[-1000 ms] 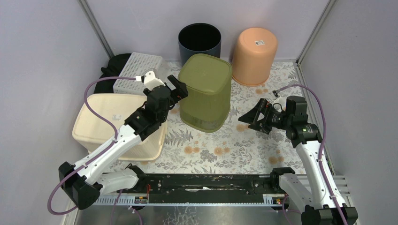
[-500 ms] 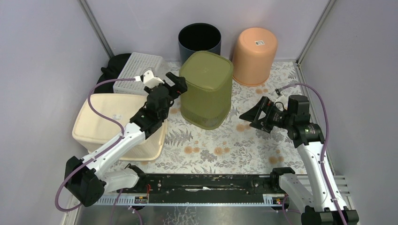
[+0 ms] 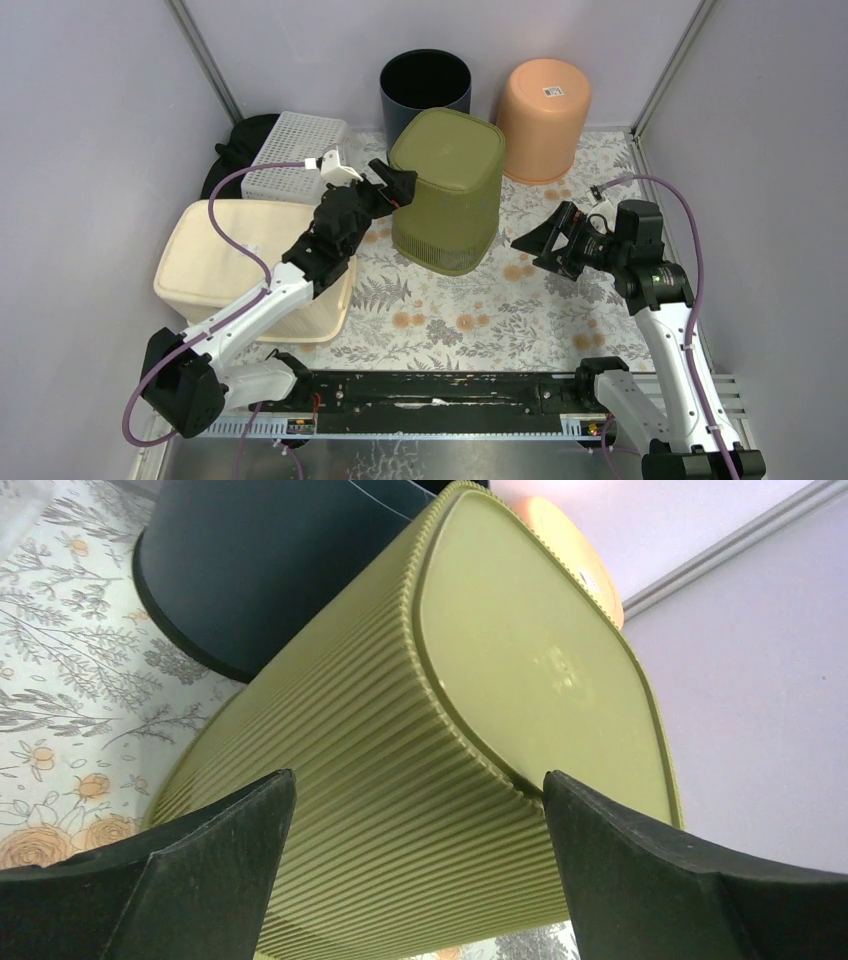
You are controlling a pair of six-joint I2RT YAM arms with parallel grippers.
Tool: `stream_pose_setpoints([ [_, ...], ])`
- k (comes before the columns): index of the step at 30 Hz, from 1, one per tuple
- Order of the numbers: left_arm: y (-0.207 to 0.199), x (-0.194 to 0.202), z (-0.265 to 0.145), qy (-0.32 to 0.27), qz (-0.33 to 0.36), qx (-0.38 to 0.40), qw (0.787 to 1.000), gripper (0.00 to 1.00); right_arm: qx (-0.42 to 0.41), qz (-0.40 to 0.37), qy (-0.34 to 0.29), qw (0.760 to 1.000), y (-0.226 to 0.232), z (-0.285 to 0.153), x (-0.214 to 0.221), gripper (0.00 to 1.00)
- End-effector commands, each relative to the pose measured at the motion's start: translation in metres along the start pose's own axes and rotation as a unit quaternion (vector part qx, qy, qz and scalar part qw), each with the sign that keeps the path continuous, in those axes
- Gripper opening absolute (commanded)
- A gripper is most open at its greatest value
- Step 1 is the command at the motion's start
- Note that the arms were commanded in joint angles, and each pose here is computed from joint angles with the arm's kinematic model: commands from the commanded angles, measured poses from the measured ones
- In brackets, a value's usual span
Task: Turn the large container upside down
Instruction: Move the container to the corner of the board.
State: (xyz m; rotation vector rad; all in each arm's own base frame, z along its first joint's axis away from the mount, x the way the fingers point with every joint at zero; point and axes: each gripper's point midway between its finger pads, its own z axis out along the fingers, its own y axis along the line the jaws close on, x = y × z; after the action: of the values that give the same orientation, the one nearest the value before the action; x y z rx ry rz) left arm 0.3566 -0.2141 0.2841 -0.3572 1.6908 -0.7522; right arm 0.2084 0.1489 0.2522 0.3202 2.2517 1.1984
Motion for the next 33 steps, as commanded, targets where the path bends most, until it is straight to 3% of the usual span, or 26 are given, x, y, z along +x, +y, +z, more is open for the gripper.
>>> stream_pose_setpoints([
  [1,0.008,0.028,-0.003,0.05,0.024,0.008,0.998,1.0,-0.023,-0.022,-0.025,0.999,0.02,-0.007,-0.014,1.0],
  [12,0.0,0.043,-0.001,0.085,0.023,0.031,0.996,1.0,-0.022,-0.04,-0.049,0.998,0.028,-0.018,-0.017,0.99],
  [20,-0.008,0.053,0.001,0.11,0.026,0.048,0.992,1.0,0.056,-0.065,-0.093,0.992,0.012,-0.036,-0.026,1.0],
  [33,-0.022,0.067,0.001,0.131,0.035,0.061,0.989,1.0,0.053,-0.067,-0.089,0.992,0.01,-0.037,-0.02,0.99],
])
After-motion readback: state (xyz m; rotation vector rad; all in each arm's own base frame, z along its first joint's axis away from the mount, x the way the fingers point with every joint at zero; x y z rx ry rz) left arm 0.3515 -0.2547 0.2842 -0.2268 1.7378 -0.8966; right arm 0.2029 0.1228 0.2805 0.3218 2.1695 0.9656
